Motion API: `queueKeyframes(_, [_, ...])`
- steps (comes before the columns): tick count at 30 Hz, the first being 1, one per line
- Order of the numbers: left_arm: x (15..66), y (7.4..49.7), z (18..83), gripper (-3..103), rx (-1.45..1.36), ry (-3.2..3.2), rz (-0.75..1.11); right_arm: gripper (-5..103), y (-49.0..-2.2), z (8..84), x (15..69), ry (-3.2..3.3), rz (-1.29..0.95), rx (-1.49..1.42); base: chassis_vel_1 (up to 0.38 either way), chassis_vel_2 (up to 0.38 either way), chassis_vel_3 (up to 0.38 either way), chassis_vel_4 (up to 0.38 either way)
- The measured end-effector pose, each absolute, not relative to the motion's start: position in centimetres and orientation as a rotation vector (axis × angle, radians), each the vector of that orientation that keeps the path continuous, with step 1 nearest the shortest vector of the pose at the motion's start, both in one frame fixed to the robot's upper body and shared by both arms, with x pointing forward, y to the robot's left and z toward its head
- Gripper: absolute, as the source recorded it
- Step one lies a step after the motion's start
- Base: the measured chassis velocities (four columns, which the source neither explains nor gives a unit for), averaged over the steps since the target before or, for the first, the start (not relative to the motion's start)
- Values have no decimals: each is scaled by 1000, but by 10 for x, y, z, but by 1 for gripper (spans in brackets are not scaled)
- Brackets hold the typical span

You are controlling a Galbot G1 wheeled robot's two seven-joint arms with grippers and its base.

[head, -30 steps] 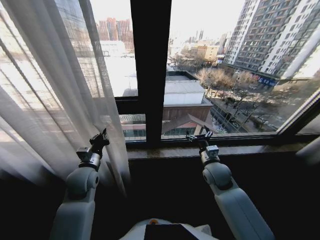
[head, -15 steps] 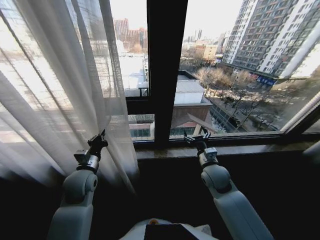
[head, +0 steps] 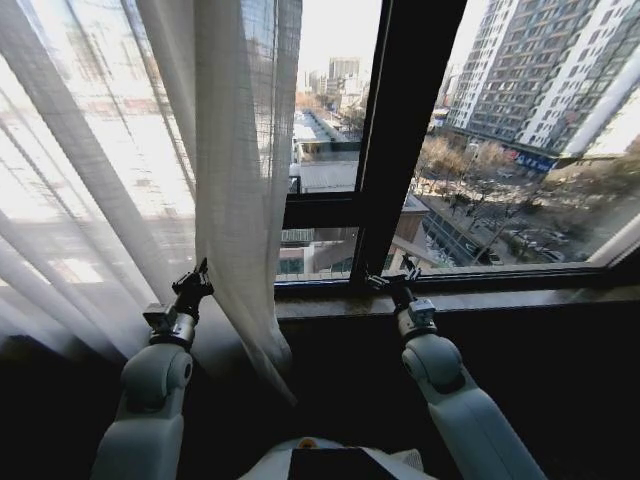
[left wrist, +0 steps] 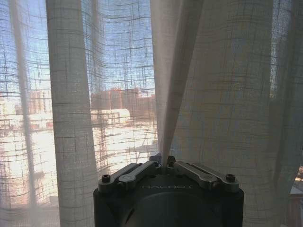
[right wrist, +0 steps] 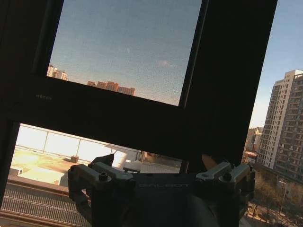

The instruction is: Open the curtains by pulling them apart, changing their state from closed to fully open.

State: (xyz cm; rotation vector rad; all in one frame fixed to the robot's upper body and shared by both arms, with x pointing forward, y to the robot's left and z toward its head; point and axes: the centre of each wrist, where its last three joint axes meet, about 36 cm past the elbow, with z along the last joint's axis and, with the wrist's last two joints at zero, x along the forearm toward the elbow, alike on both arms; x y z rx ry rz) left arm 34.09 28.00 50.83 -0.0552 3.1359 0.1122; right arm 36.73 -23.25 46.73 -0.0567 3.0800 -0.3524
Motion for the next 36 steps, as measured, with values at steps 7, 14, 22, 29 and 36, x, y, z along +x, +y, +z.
queueKeyframes(7, [340, 282, 508, 0, -57, 3134, 121, 100, -229, 464, 369, 3086, -348, -64, 349, 368, -365, -365])
queueKeyframes(14, [339, 282, 506, 0, -56, 3138, 118, 100, -229, 462, 371, 3089, -351, -65, 342, 348, -355, -343])
queueKeyframes(22, [339, 286, 502, 0, -71, 3137, 121, 100, -223, 457, 373, 3098, -351, -86, 356, 352, -340, -344])
queueKeyframes(29, [338, 288, 501, 0, -81, 3136, 120, 100, -220, 454, 375, 3101, -349, -93, 353, 365, -356, -365])
queueKeyframes(36, [338, 290, 498, 0, -85, 3142, 113, 100, -215, 445, 375, 3105, -346, -119, 296, 286, -285, -289])
